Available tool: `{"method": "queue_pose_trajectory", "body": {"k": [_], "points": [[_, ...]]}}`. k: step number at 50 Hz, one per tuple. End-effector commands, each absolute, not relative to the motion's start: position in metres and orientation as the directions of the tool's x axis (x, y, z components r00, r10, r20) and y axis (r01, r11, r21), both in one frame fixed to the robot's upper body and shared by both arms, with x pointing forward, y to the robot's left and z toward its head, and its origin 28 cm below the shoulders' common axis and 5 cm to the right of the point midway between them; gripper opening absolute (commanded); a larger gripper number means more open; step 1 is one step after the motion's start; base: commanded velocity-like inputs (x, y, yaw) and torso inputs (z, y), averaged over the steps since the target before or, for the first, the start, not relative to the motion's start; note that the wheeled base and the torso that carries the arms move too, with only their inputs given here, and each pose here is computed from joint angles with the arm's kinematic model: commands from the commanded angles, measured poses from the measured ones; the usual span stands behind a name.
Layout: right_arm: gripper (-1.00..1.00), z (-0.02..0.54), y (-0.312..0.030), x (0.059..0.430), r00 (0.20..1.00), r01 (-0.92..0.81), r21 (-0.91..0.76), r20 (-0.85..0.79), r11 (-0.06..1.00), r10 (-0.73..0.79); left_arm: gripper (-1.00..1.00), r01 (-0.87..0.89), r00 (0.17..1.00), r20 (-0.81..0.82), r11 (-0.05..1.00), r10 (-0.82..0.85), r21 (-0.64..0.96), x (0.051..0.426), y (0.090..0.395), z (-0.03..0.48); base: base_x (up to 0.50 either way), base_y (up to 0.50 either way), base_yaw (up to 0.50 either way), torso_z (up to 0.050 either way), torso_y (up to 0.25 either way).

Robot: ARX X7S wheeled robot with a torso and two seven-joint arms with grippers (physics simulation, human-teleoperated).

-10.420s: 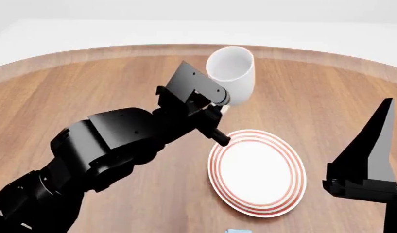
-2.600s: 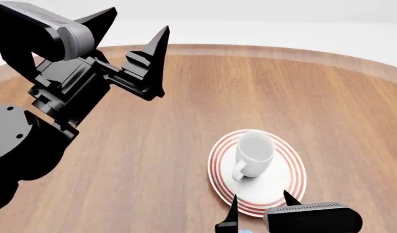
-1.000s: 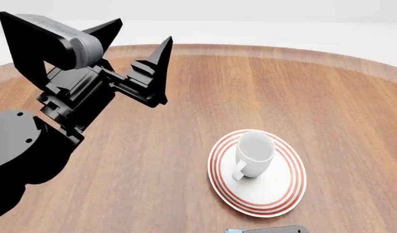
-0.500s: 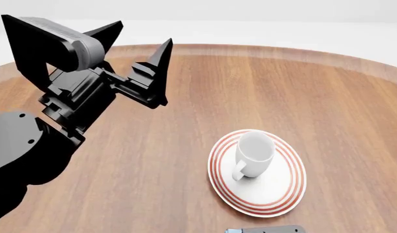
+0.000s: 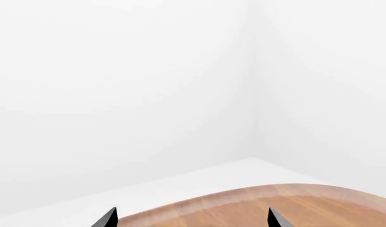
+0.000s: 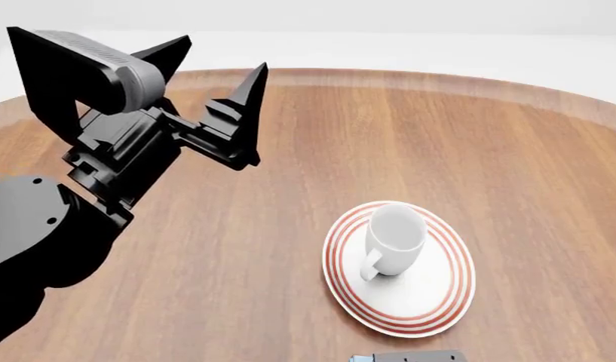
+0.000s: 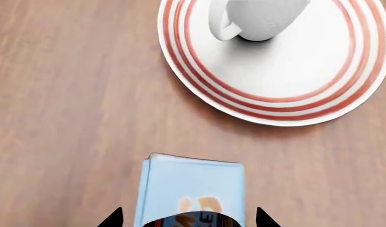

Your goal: Pick up the white mug and put it on the plate, and put the chocolate pudding to the right of the plate.

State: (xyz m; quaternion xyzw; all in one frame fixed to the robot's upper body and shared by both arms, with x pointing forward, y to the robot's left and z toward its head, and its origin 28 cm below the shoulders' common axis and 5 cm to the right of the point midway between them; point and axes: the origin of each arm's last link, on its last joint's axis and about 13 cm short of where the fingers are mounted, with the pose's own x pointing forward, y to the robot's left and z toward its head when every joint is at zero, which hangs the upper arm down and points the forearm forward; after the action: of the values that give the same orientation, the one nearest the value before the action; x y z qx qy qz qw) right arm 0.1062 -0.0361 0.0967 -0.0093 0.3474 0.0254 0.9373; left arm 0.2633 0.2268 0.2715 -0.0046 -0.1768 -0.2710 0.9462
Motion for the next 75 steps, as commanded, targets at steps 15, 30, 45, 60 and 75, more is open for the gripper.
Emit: {"method": "queue_pose_trajectory", "body": {"k": [15, 30, 45, 60, 75], "points": [[-1.0, 0.091, -0.033, 0.111, 0.761, -0.076, 0.023, -0.644, 0.997, 0.073, 1.0, 0.534, 0.768, 0.364, 0.841, -0.527, 0.092, 0.264, 0.224, 0.275, 0.0, 0.0, 0.0, 0.0, 0.0], [-1.0, 0.104, -0.036, 0.11, 0.798, -0.068, 0.032, -0.599, 0.997, 0.073, 1.0, 0.532, 0.768, 0.366, 0.842, -0.525, 0.092, 0.264, 0.225, 0.275, 0.0, 0.0, 0.0, 0.0, 0.0], [-1.0, 0.163, -0.051, 0.088, 0.908, -0.12, 0.085, -0.392, 0.989, 0.144, 1.0, 0.526, 0.771, 0.369, 0.846, -0.518, 0.088, 0.263, 0.226, 0.276, 0.0, 0.0, 0.0, 0.0, 0.0], [-1.0, 0.198, -0.08, 0.103, 0.978, -0.113, 0.083, -0.167, 0.99, 0.126, 1.0, 0.517, 0.773, 0.378, 0.851, -0.51, 0.092, 0.261, 0.229, 0.28, 0.0, 0.0, 0.0, 0.0, 0.0], [-1.0, 0.237, -0.106, 0.118, 0.997, -0.001, 0.035, 0.079, 0.999, -0.001, 1.0, 0.516, 0.771, 0.382, 0.852, -0.509, 0.093, 0.26, 0.229, 0.281, 0.0, 0.0, 0.0, 0.0, 0.0]]}}
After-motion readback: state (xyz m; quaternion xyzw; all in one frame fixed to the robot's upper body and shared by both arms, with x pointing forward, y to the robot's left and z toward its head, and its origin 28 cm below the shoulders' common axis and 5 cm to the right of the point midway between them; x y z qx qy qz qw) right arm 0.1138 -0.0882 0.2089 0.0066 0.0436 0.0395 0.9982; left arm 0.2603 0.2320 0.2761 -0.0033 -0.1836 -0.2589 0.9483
